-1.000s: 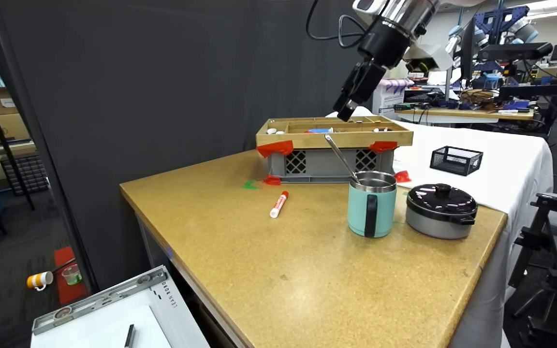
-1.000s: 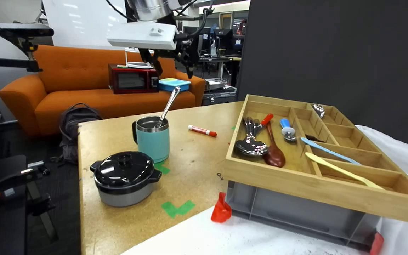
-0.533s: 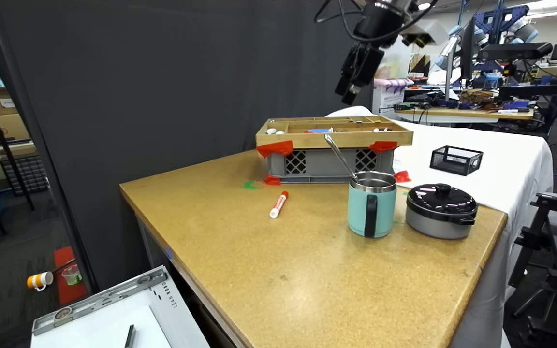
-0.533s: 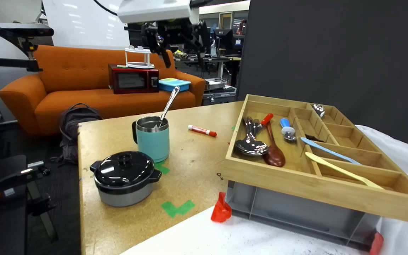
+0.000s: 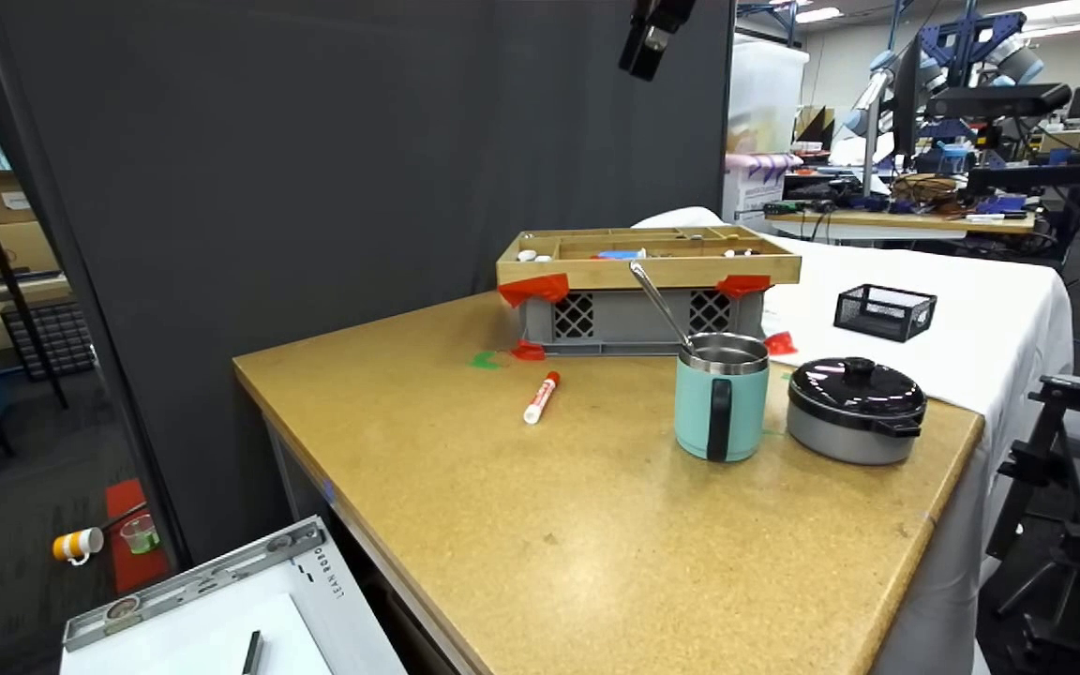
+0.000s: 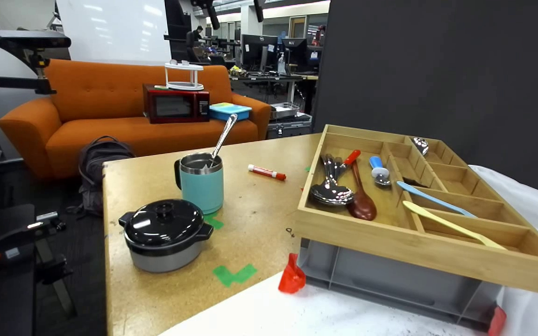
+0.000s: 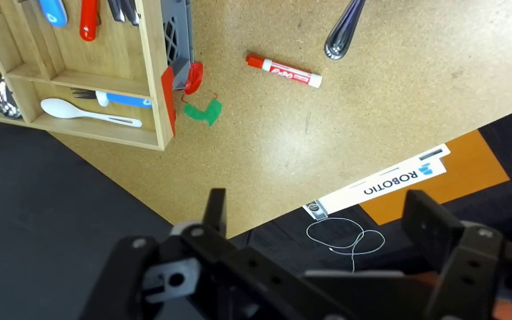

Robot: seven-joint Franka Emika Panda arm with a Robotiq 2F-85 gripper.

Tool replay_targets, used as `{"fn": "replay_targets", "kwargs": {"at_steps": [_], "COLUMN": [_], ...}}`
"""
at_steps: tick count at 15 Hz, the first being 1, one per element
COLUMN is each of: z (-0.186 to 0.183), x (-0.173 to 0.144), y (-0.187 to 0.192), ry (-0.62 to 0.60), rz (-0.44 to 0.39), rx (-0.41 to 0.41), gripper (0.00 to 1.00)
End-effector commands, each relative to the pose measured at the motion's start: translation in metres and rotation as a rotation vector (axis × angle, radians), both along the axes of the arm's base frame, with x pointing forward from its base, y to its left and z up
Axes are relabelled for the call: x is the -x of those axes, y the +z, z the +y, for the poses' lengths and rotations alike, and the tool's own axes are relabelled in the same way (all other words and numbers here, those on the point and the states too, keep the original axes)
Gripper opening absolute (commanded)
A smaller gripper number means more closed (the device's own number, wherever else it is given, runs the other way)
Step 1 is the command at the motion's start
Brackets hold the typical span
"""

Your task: Put the butter knife in the mug

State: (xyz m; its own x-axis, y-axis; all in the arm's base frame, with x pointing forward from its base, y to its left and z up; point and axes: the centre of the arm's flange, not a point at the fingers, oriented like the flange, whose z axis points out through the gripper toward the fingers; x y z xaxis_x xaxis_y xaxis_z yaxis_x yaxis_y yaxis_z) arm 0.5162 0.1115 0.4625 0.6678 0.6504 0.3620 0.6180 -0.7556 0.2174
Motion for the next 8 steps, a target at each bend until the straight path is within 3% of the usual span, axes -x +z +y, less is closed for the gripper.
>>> {"fn": "replay_targets", "kwargs": {"at_steps": [1,8], "z": [0.0033,0.0021], "x": [-0.0064,-0.0080], "y": [0.0045,-0.0042], "ry": [-0.010,-0.077], "rz": [0.034,0.150], "rx": [0.017,0.127], "gripper": [1.00,1.00]}}
